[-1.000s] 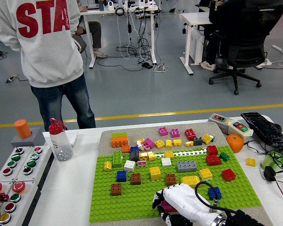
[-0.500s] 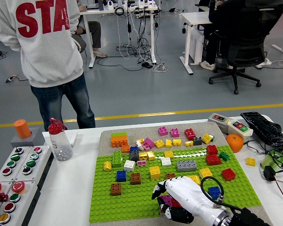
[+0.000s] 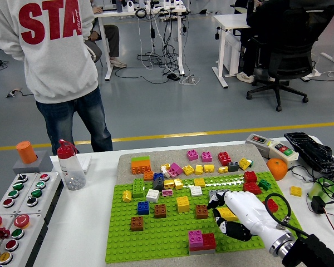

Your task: Pick up the brick,pile it on top of brick,press brick,pick up the brick,pile it on top of brick,press brick

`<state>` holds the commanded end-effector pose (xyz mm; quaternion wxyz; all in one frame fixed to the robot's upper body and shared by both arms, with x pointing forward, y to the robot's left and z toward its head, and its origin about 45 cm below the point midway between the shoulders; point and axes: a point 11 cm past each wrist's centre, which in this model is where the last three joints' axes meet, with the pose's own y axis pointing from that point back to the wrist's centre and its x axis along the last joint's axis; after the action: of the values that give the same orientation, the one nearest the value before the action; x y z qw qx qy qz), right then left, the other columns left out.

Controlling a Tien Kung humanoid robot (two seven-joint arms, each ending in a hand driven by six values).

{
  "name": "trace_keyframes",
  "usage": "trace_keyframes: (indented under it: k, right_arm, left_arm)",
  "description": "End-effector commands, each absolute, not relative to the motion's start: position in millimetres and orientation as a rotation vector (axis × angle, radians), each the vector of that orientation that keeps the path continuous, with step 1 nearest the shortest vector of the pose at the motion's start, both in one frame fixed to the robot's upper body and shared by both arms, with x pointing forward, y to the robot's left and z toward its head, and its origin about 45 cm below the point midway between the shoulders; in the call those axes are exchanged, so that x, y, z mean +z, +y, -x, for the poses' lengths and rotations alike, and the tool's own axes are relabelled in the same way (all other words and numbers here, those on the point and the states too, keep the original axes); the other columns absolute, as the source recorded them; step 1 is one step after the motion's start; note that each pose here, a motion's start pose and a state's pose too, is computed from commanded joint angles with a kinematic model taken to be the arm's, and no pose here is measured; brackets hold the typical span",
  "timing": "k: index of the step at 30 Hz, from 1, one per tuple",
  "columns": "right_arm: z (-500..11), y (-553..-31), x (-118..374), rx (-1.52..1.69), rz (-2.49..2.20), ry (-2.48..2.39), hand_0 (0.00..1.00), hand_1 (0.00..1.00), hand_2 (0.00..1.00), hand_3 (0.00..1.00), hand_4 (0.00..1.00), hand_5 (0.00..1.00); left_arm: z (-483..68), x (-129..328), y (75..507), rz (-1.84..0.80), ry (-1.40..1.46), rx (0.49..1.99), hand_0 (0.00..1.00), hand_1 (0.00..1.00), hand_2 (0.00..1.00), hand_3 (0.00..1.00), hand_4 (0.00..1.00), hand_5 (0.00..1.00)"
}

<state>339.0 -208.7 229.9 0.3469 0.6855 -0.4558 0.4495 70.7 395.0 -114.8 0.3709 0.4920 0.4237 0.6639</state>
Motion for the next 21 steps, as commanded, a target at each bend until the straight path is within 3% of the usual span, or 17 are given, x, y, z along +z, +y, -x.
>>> trace_keyframes:
  k: [1,6,7,10,21]
  right_arm:
    - [-341.2,-218.9,226.0,1.156,-1.742,-1.172,0.809,0.771,0.806,0.823,0.633,0.17]
    - [-345.2,-253.3,208.0,1.109,-1.63,-1.119,0.809,0.771,0.806,0.823,0.633,0.17]
    - [-345.4,-258.7,204.9,1.1,-1.614,-1.111,0.742,0.765,0.806,0.826,0.647,0.153]
    - [-344.5,-274.9,195.7,1.073,-1.571,-1.083,0.742,0.765,0.806,0.826,0.647,0.153]
    - [-341.7,-293.8,183.0,1.039,-1.518,-1.029,0.709,0.748,0.767,0.791,0.658,0.144]
  left_arm:
    - [-71.1,-114.7,395.0,-1.261,1.086,1.703,0.651,0.675,0.702,0.572,0.301,0.998]
    - [-72.5,-114.3,395.5,-1.26,1.083,1.704,0.651,0.675,0.702,0.572,0.301,0.998]
    - [-72.7,-114.3,395.5,-1.26,1.082,1.704,0.651,0.676,0.702,0.572,0.3,0.998]
    - [-73.2,-114.2,395.5,-1.26,1.082,1.704,0.651,0.676,0.702,0.572,0.3,0.998]
    - [-73.4,-114.4,394.6,-1.259,1.083,1.703,0.651,0.675,0.702,0.572,0.301,0.998]
